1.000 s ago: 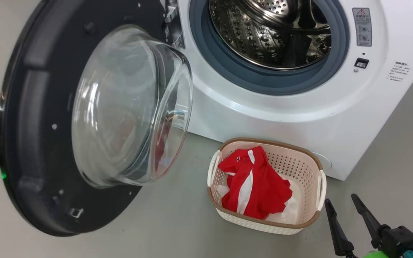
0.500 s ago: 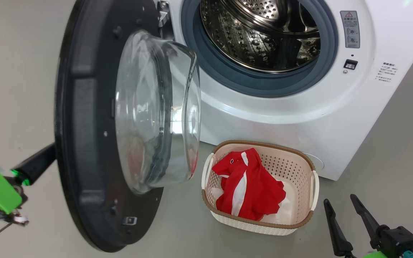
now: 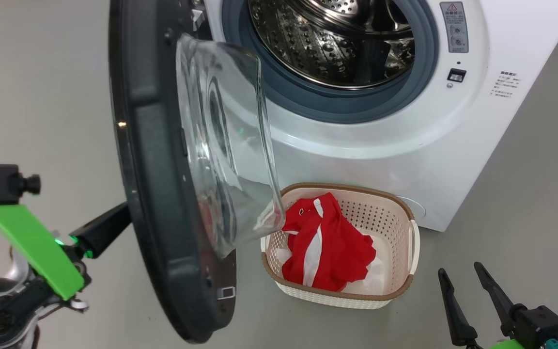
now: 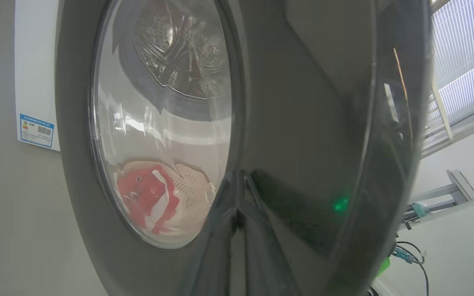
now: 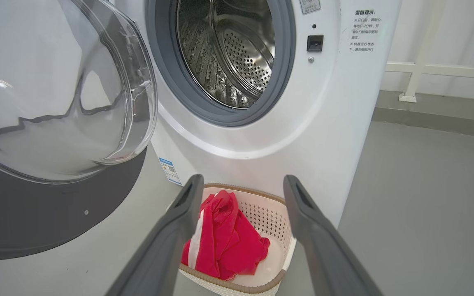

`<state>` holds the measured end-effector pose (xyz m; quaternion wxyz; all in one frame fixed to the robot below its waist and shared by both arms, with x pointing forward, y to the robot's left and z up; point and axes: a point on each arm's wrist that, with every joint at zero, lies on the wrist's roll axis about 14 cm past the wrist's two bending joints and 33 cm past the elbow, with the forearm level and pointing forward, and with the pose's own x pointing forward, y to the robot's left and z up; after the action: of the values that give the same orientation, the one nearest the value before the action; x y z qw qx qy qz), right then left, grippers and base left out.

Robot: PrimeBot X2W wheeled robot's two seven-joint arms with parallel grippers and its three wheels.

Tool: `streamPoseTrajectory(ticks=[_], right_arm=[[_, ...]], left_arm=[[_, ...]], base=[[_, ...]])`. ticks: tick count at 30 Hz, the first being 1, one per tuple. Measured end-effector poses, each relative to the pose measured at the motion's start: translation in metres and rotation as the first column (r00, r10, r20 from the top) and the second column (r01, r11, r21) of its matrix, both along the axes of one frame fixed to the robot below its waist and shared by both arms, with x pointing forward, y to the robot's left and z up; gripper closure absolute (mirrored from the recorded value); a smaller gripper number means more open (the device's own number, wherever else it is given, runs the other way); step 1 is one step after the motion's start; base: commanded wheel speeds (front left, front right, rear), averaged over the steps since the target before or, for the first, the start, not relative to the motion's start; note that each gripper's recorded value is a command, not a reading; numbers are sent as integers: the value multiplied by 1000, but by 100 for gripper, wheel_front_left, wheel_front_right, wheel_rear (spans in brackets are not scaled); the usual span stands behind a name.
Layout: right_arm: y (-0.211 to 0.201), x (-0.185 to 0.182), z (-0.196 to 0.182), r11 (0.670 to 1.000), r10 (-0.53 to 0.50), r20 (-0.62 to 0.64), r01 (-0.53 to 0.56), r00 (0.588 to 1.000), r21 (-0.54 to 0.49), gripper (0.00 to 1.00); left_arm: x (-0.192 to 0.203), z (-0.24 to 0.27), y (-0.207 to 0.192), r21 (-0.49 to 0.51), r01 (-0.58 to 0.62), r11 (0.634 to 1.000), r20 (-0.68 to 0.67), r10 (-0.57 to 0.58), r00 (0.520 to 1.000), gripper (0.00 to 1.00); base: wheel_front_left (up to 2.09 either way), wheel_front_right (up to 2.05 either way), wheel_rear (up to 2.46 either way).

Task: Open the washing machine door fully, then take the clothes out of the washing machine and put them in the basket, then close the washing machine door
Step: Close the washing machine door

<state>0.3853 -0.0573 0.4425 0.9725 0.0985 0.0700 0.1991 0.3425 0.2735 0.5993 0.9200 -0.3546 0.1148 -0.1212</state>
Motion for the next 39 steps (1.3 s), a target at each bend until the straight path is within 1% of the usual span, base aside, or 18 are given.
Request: streamPoseTrajectory(ticks=[8,11,17,23,24,28,31,33,35,36,37,39], right_arm=[[-8,0,-4,1000,-24,-11,24,1000,-2,0],[-10,0,-4,1000,-29,-10,29,1000,-2,0],[-10,0,-4,999,-34,-11,34,999,-1,0],[-9,1,-2,1000,-32,-5,32,999,-1,0],[-9,1,-1,1000,-30,-3,30,1000,0,0],[-6,2,0,1000,-22,1,22,1000,1,0],[-4,2,1,1000,-15,3,15,1000,2,0],[-2,2,2,1000,-11,6,11,1000,2,0],[-1,1,3,1000,-6,9,6,1000,3,0],[1,1,4,1000,-3,11,3,1000,4,0],[2,1,5,1000,0,12,0,1000,4,0],[3,0,6,1000,6,15,-6,1000,5,0]], left_arm=[[16,10,-32,5,74,997,55,-74,996,100],[19,12,-38,2,83,997,71,-83,994,100],[19,13,-39,1,73,997,85,-73,994,100],[17,13,-30,-11,37,999,98,-35,995,99],[16,14,-29,-20,29,999,103,-27,994,93],[12,8,-22,-41,-7,999,99,11,995,83],[6,-2,-14,-58,-43,997,81,48,996,72],[2,-6,-10,-72,-66,995,76,72,995,59],[-3,-12,-6,-83,-89,993,68,95,993,51],[-5,-15,-4,-89,-103,991,62,108,992,41],[-8,-20,-3,-96,-115,989,54,121,991,22],[-14,-29,2,-115,-146,983,37,152,988,1]], base=[[0,0,0],[0,0,0],[0,0,0],[0,0,0],[0,0,0],[0,0,0],[0,0,0],[0,0,0],[0,0,0],[0,0,0],[0,0,0],[0,0,0]])
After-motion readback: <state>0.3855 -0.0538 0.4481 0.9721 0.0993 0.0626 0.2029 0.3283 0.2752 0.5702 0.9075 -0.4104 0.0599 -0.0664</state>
